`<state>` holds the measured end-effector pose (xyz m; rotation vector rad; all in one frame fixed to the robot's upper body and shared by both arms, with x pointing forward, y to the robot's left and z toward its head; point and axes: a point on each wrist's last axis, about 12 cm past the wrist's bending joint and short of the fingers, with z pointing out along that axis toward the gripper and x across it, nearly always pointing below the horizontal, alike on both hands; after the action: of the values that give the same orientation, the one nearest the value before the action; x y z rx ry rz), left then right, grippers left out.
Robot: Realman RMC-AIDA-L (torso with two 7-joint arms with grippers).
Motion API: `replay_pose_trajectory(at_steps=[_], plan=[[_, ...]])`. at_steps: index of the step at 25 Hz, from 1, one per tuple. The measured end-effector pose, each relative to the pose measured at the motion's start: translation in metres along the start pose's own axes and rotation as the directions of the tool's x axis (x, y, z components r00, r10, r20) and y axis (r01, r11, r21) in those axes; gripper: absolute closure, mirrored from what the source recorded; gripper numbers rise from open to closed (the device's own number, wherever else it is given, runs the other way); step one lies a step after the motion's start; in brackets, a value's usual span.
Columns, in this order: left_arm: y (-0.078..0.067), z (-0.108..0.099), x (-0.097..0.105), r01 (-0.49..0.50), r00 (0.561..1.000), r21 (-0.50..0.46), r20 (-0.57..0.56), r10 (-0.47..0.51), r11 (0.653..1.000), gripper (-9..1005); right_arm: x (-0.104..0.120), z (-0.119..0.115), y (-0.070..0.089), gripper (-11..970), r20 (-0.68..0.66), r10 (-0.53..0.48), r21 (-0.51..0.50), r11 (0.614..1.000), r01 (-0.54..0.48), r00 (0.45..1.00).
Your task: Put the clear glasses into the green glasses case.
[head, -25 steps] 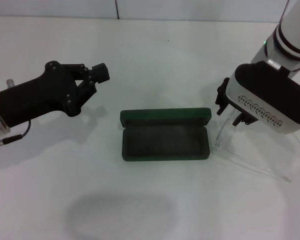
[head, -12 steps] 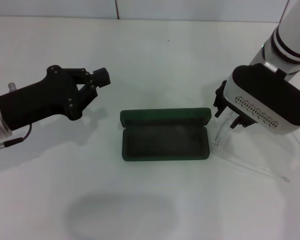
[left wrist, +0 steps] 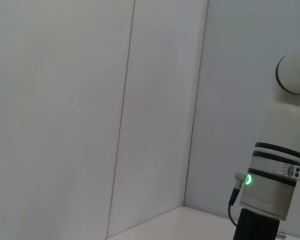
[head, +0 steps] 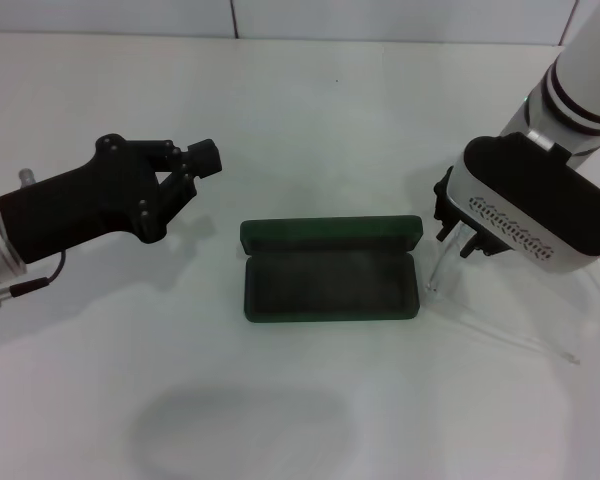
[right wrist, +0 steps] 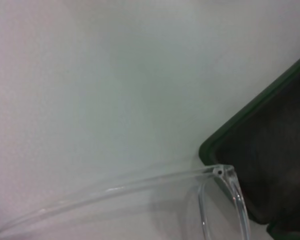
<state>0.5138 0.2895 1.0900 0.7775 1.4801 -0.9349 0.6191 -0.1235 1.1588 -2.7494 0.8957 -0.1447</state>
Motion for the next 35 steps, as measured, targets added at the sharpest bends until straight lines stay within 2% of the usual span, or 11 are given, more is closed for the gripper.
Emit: replay_pose_trajectory(at_steps=[3,8,14,25,30,31,35], plan=[[0.0,0.0,0.0,0.001,1.0,0.0,0.0,-0.001,1.0,969,0.0,0.0,-0.001,602,-0.003,0.003,0.005,1.0,-0.003,1.0],[0.0,0.0,0.001,0.004,1.0,-0.002,0.003,-0.004,1.0,969,0.001,0.001,0.0,719,-0.005,0.009,0.009,1.0,-0.009,1.0],[0.0,0.0,0.001,0.005,1.0,-0.004,0.004,-0.005,1.0,969,-0.001,0.002,0.001,802,-0.013,0.013,0.003,1.0,-0.013,1.0],[-0.002,-0.004,0.004,0.013,1.0,-0.013,0.004,-0.013,1.0,969,-0.008,-0.006,0.001,824,-0.022,0.05,0.013,0.999,-0.05,0.998],[-0.002,-0.005,0.004,0.013,1.0,-0.015,0.011,-0.013,1.0,969,-0.008,-0.011,0.009,827,-0.045,0.072,0.015,0.997,-0.071,0.996],[-0.002,-0.005,0.003,0.014,1.0,-0.015,0.012,-0.013,1.0,969,-0.01,-0.014,0.016,827,-0.046,0.103,0.004,0.995,-0.103,0.994],[-0.002,-0.004,0.003,0.015,1.0,-0.016,0.018,-0.014,1.0,969,-0.012,-0.021,0.023,829,-0.033,0.159,-0.005,0.987,-0.159,0.987]])
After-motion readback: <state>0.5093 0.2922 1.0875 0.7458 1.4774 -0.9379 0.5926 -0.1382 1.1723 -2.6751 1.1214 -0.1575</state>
